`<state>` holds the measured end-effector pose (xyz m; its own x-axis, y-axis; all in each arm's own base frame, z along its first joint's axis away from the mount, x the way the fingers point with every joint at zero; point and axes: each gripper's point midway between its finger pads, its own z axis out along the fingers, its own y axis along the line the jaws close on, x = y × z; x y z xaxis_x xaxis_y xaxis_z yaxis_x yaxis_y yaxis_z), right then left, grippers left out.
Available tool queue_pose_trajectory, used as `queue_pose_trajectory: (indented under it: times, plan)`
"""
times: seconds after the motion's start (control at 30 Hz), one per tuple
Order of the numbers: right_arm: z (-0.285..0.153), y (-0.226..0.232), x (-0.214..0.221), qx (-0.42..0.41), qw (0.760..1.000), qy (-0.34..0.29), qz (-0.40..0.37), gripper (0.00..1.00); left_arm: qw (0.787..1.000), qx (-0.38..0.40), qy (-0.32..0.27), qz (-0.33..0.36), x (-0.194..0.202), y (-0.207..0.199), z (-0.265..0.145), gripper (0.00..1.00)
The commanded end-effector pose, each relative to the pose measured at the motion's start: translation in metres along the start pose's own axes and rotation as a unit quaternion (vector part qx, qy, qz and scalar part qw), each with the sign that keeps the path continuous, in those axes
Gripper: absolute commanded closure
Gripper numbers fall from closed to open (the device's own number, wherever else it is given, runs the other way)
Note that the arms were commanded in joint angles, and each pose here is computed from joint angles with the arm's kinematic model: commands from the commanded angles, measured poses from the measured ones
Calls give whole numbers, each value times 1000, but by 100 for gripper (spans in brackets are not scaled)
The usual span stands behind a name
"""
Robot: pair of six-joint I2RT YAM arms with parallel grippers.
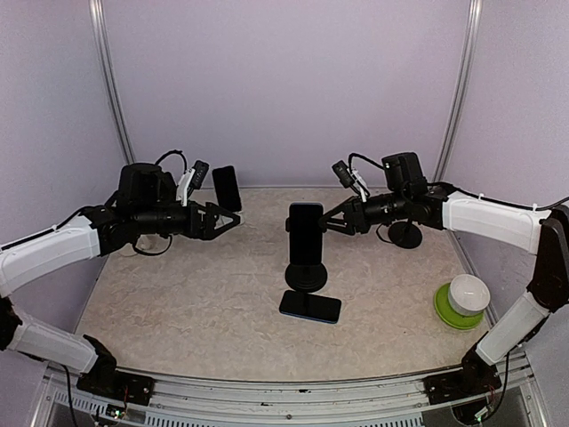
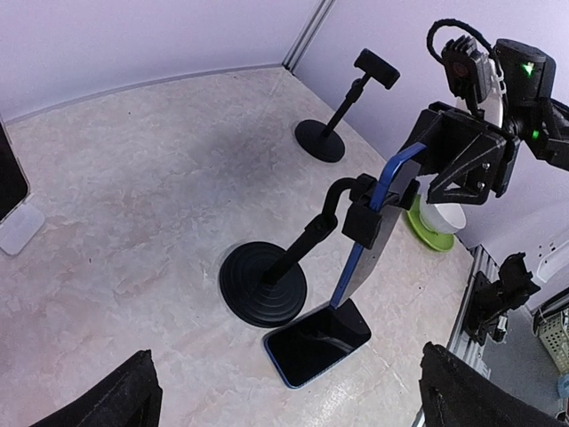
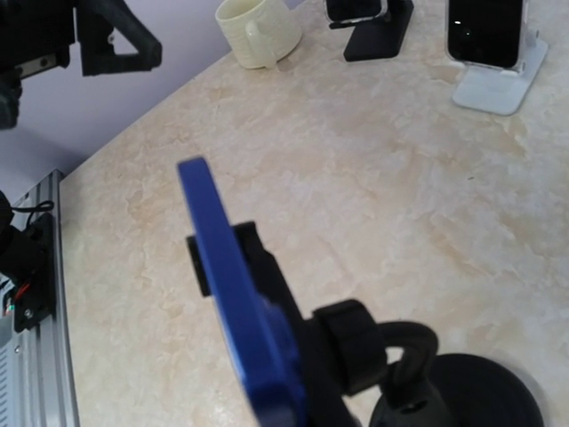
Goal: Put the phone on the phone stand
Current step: Move the phone stand with the phone to the center of the board.
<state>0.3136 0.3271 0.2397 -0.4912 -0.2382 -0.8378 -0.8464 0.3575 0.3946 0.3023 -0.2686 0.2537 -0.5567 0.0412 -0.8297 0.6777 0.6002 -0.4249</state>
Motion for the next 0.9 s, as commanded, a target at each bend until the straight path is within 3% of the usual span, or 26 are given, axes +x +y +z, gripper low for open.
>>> queue_pose_trajectory:
  times: [0.0, 0.7, 0.87]
  plan:
    - [5, 10, 6, -11, 1000, 8, -9, 59, 1000, -19, -12, -9, -3, 7, -11, 1]
    - [5, 1, 16, 18, 1000, 25, -2, 61, 999, -24, -23, -17, -4, 11, -21, 1]
    - [8, 5, 16, 1, 1000, 25, -2, 74, 999, -24, -22, -17, -3, 12, -21, 1]
